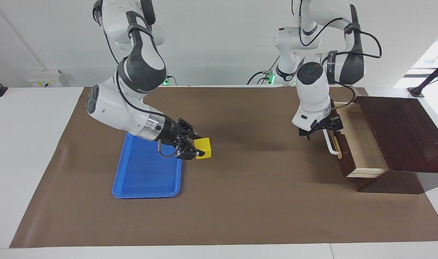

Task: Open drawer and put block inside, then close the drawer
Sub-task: 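Lift the block with the right gripper while the left gripper approaches it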

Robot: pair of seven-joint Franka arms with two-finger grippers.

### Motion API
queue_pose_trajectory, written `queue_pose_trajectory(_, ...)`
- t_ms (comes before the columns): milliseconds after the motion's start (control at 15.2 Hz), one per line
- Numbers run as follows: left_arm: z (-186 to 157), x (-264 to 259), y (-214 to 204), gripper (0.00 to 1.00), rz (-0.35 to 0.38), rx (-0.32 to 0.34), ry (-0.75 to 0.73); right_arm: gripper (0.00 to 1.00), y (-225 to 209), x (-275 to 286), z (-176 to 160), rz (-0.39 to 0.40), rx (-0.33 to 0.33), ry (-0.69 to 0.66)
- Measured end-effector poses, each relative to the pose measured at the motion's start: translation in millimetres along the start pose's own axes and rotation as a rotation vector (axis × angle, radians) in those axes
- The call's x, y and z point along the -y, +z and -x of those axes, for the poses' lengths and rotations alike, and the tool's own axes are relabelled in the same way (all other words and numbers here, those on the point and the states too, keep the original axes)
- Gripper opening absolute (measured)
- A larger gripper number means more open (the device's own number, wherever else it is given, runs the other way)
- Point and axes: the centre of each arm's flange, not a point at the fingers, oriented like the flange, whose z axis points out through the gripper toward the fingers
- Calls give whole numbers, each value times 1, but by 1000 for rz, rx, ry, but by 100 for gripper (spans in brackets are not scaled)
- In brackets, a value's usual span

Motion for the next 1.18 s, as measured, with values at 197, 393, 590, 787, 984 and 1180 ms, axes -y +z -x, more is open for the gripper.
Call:
queue_pose_trajectory(197,-8,-4,-34,100,66,25,-47,56,8,-3,11,11,2,33)
queue_pose_trajectory(393,-18,-17,-54,100,101,50,-180,56,15,-4,20,4,1,55)
queue_pose_trajectory(590,-25,-39,-66,100,182,88,-423,56,16,-3,22,-7,2,81)
queue_pose_trajectory(787,-35,-52,-83,100,295,177,-748,56,24,-6,31,3,3,91)
queue_pose_trajectory(984,-40,-70,-100,100,332,252,-1081,56,33,-8,43,-1,8,93)
queue_pose_trajectory(1180,-47,-85,-121,100,356,286,-1329,56,34,-9,45,0,20,97)
